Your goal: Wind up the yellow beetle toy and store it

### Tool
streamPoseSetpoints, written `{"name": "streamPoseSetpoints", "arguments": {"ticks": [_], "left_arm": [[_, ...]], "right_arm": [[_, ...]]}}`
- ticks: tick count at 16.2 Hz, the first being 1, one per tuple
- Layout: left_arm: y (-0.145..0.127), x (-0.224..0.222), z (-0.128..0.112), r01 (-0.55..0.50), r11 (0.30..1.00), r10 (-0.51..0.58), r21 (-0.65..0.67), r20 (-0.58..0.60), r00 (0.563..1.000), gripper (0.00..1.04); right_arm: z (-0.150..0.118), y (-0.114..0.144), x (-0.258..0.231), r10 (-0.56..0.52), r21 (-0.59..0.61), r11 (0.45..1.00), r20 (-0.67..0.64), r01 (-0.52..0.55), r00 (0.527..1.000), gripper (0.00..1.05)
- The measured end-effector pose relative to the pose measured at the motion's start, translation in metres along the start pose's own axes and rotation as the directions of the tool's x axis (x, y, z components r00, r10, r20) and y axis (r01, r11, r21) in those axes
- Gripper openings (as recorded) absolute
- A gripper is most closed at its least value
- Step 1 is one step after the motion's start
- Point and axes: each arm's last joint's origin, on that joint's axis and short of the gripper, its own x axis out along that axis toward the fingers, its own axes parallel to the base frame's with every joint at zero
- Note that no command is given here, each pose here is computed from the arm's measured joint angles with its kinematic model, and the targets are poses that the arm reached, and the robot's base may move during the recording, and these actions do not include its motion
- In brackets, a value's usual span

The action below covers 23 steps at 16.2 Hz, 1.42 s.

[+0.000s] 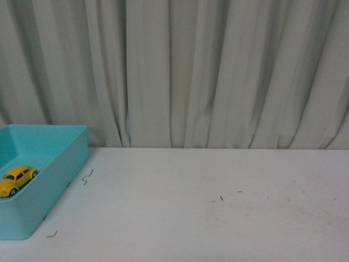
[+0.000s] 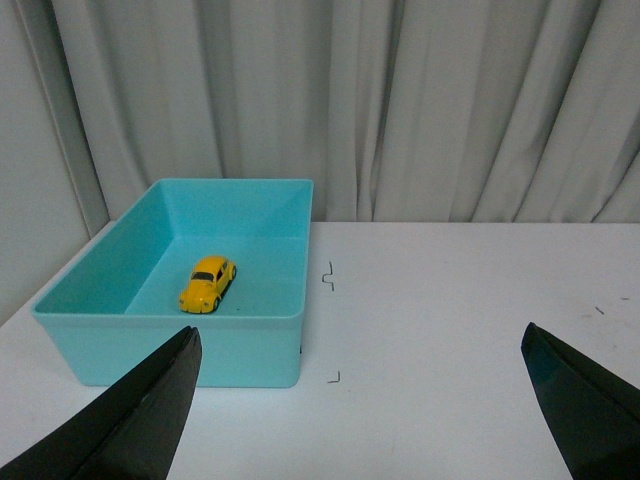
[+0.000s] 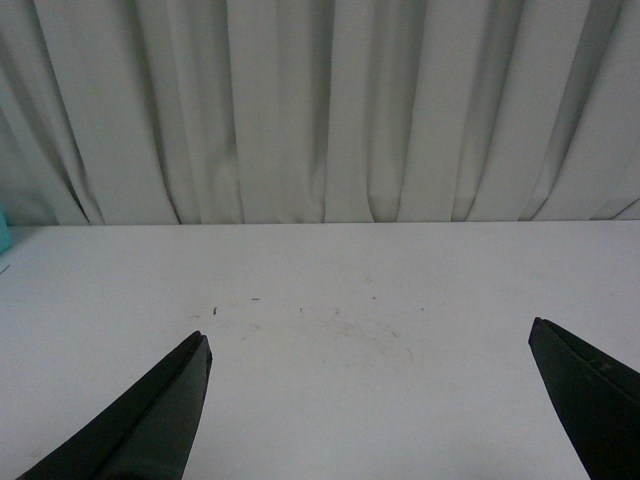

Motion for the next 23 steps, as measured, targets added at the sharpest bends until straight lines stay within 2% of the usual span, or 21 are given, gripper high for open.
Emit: {"name": "streamPoseSetpoints", "arguments": {"ticks": [23], "left_arm": [[0.0000,0.0000,0.0000,0.001,1.000,-0.001,0.000,0.000,1.000,0.98]], "right_arm": [[-0.0001,0.0000,0.0000,0.000,0.004,1.000,-0.001,0.000,1.000,0.98]]}}
